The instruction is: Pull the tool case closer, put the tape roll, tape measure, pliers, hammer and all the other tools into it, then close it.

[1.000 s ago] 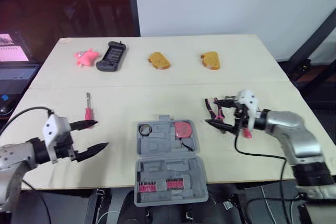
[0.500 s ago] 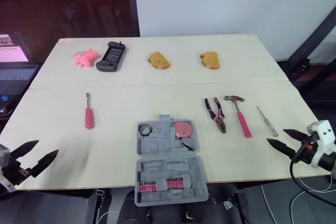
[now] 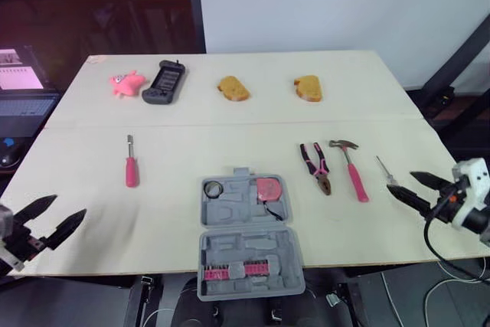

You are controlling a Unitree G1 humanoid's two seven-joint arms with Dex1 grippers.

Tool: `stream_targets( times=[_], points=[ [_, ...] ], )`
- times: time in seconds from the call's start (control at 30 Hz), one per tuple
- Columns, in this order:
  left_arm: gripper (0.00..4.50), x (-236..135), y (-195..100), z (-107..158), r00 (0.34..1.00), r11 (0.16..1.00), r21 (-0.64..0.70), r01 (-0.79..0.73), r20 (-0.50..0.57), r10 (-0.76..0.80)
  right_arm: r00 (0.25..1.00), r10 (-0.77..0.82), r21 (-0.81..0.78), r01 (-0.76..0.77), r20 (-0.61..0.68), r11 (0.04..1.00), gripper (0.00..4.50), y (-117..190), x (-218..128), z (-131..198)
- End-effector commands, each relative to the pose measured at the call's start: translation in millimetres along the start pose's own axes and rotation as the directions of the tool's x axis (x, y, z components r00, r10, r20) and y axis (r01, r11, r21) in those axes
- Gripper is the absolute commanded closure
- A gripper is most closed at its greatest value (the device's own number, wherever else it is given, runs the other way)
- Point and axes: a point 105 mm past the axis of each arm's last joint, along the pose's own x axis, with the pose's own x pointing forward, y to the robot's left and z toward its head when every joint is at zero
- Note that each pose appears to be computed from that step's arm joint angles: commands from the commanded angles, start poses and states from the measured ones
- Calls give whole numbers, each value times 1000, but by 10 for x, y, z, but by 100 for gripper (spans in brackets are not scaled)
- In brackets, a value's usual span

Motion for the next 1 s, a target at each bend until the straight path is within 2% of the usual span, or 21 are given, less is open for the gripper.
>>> stream_targets(
  times=[0.03,0.17,0.3,0.43,0.53,0.6,0.73,0.87,1.0],
  points=[
    [0,239,-208,279,991,992,31,126,32,-127,983,182,-60,-184,-32,981,4,361,114,288],
    [0,548,-614,478,950,947,75,312,3,-313,945,297,-139,-315,-134,939,4,727,209,415],
    [0,762,-992,758,863,855,125,503,-28,-504,929,335,-203,-362,-157,910,4,966,229,543],
    [0,890,-1258,984,765,747,179,640,-69,-640,939,281,-248,-326,-200,912,4,1122,213,501],
    [0,966,-1459,1148,669,641,212,738,-100,-737,949,198,-239,-257,-245,936,4,1160,158,369],
    [0,1006,-1547,1228,613,578,229,783,-124,-780,965,115,-251,-175,-236,952,4,1137,120,323],
    [0,1073,-1665,1364,512,453,280,847,-197,-836,964,68,-179,-117,-258,977,4,1153,-69,180],
    [0,1180,-1710,1509,470,399,311,863,-203,-859,960,4,-152,-48,-278,987,4,1127,-222,38],
    [0,1229,-1723,1513,456,381,319,868,-207,-865,968,-21,-137,-14,-250,990,4,1155,-182,-16]
  ],
)
